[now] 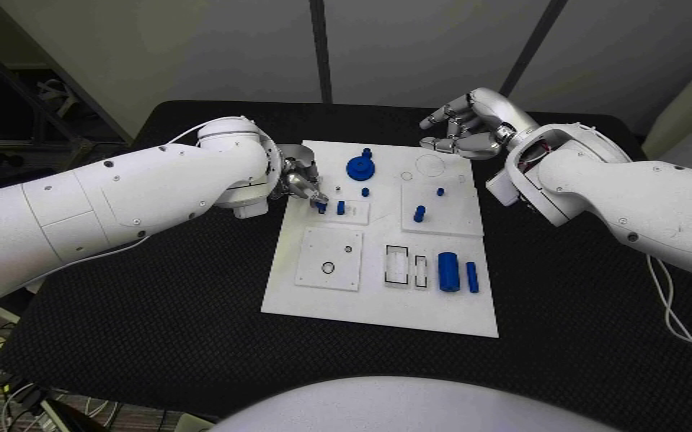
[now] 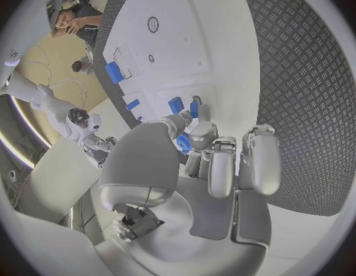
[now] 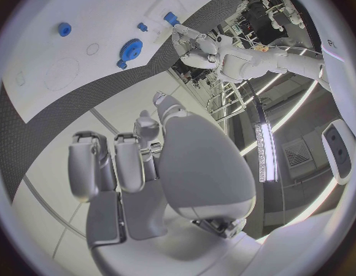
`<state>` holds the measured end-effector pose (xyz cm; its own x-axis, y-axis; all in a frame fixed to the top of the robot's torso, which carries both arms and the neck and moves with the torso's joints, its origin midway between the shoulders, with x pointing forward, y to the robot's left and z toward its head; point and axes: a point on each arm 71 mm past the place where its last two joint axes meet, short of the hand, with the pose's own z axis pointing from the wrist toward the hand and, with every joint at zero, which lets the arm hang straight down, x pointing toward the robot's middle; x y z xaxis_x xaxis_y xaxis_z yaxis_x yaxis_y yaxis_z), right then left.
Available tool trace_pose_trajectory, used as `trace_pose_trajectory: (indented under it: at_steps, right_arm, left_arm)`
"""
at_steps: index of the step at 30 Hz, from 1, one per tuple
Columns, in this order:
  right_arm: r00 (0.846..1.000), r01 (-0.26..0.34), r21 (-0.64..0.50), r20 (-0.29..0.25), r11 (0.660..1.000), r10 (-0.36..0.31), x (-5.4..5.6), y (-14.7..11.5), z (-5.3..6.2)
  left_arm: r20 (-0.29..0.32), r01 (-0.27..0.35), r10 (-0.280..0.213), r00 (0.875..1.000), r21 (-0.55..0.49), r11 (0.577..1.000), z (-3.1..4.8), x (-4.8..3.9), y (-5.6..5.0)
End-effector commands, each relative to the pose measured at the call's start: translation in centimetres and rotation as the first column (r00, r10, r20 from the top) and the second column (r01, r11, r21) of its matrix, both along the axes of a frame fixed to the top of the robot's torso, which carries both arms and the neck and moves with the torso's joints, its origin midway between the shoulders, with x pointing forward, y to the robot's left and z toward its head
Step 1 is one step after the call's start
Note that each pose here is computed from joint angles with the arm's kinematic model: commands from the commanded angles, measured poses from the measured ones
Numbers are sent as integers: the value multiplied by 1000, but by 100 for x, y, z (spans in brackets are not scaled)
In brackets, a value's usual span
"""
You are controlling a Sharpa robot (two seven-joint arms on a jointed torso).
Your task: Assemble the parts on the task board
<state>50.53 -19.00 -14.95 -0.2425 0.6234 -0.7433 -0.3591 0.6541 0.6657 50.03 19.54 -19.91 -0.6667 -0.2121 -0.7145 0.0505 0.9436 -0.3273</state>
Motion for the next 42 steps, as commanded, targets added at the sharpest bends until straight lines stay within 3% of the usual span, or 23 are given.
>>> trace_pose_trajectory:
  at_steps: [1,42]
  right_arm:
    - [1000,-13,-1,2,1000,13,0,9,9]
    - [1000,-11,-1,0,1000,11,1,-4,8]
  left_arm:
    - [-24,21,-20,1000,26,999,-36,-24,1]
    - [-39,15,-14,999,21,1000,-65,8,-17]
